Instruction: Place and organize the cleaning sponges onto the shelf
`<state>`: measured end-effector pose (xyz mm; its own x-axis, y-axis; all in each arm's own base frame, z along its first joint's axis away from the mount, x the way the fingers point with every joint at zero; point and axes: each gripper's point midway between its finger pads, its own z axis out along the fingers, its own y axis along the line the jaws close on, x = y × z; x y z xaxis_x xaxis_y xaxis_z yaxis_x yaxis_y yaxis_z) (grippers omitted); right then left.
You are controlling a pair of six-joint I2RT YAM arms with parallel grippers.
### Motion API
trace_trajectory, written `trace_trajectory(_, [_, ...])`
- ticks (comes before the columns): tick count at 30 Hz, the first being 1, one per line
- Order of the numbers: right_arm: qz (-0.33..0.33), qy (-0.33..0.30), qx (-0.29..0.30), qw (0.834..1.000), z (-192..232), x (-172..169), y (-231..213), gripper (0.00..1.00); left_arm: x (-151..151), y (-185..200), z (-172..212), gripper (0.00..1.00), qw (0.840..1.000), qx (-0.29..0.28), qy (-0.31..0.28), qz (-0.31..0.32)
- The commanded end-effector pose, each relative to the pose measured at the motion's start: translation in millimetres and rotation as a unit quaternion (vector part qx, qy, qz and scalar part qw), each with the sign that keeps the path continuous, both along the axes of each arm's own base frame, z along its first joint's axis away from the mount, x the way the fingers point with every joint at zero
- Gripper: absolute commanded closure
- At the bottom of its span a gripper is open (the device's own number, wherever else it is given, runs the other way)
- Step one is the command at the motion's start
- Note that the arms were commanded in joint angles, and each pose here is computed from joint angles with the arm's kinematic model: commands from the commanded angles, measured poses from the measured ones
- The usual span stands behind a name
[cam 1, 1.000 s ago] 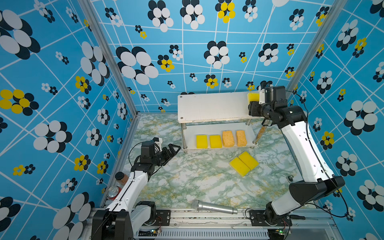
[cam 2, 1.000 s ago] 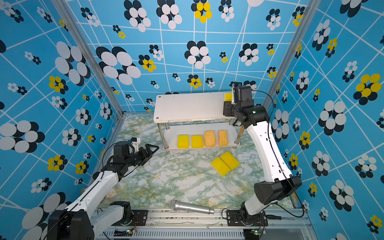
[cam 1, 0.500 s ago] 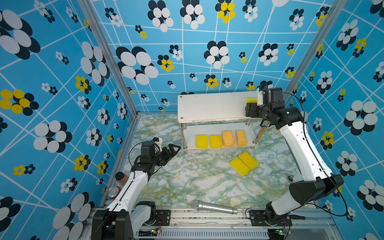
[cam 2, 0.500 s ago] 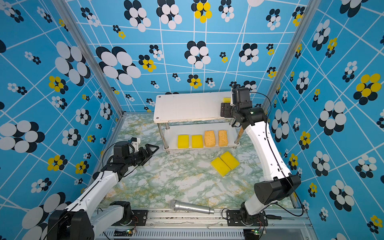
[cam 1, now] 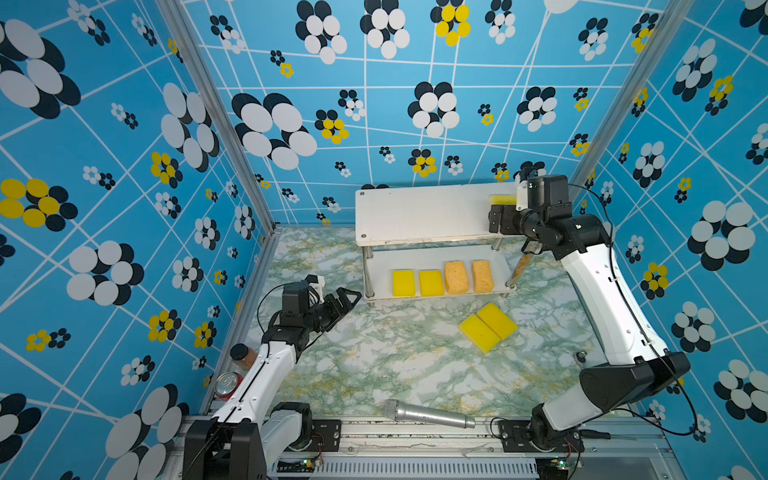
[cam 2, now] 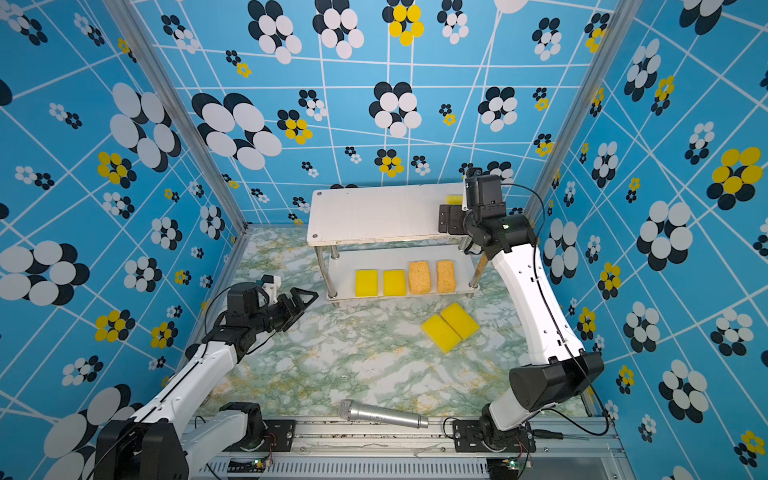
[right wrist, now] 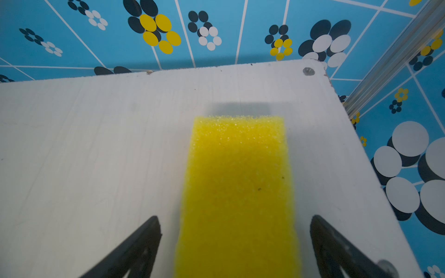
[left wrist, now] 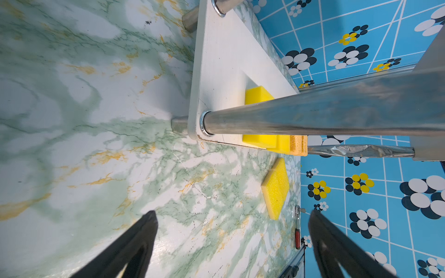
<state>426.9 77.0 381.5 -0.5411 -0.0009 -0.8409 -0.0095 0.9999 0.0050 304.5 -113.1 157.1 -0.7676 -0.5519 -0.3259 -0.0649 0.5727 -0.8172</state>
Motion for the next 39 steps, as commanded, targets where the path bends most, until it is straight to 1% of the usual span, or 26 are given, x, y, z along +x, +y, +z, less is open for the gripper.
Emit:
trace_trajectory(1, [-0.007, -0.033, 0.005, 0.999, 32.3, -16.5, -8.8, 0.01, 0.0, 2.7, 0.2, 0.01, 1.0, 0.0, 0.0, 0.003])
trace_trajectory(5, [-0.009, -0.034, 0.003, 0.999, 44.1, -27.7, -12.9, 0.01, 0.2, 2.7, 0.6, 0.01, 1.0, 0.0, 0.0, 0.003])
trace_trajectory(8, [-0.012, -0.032, 0.008, 0.999, 48.3, -43.0, -16.4, 0.01, -0.1, 2.7, 2.7, 0.01, 1.0, 0.0, -0.002, 0.003])
trace_trajectory(12, [-0.004, -0.034, 0.022, 0.999, 54.3, -73.2, -19.6, 0.01, 0.4, 3.2, 5.5, 0.01, 1.0, 0.004, -0.005, 0.002])
trace_trajectory(16, [0.026, -0.002, 0.041, 0.999, 46.3, -106.1, -14.3, 0.01, 2.2, 3.0, 9.8, 0.01, 1.0, 0.01, -0.007, -0.003])
trace_trajectory(22, [0.065, 0.029, 0.068, 0.995, 25.3, -155.1, -8.6, 0.01, 5.3, 3.1, 19.3, 0.01, 1.0, 0.013, -0.016, -0.007])
trace_trajectory(26, [0.084, 0.071, 0.08, 0.991, -1.6, -183.7, -5.6, 0.01, 5.2, 1.9, 19.0, 0.01, 1.0, 0.01, -0.014, -0.011])
trace_trajectory(32, [0.078, 0.133, 0.075, 0.985, -49.7, -217.1, -12.8, 0.01, 5.8, 2.0, 18.3, 0.01, 1.0, 0.008, -0.013, -0.011])
trace_trajectory(36, [0.071, 0.161, 0.079, 0.981, -73.3, -235.0, -16.6, 0.01, 6.9, 1.9, 17.8, 0.01, 1.0, 0.006, -0.012, -0.01])
trace_trajectory(39, [0.056, 0.171, 0.093, 0.979, -87.8, -243.3, -18.6, 0.01, 7.6, 0.5, 17.1, 0.01, 1.0, 0.003, -0.008, -0.014])
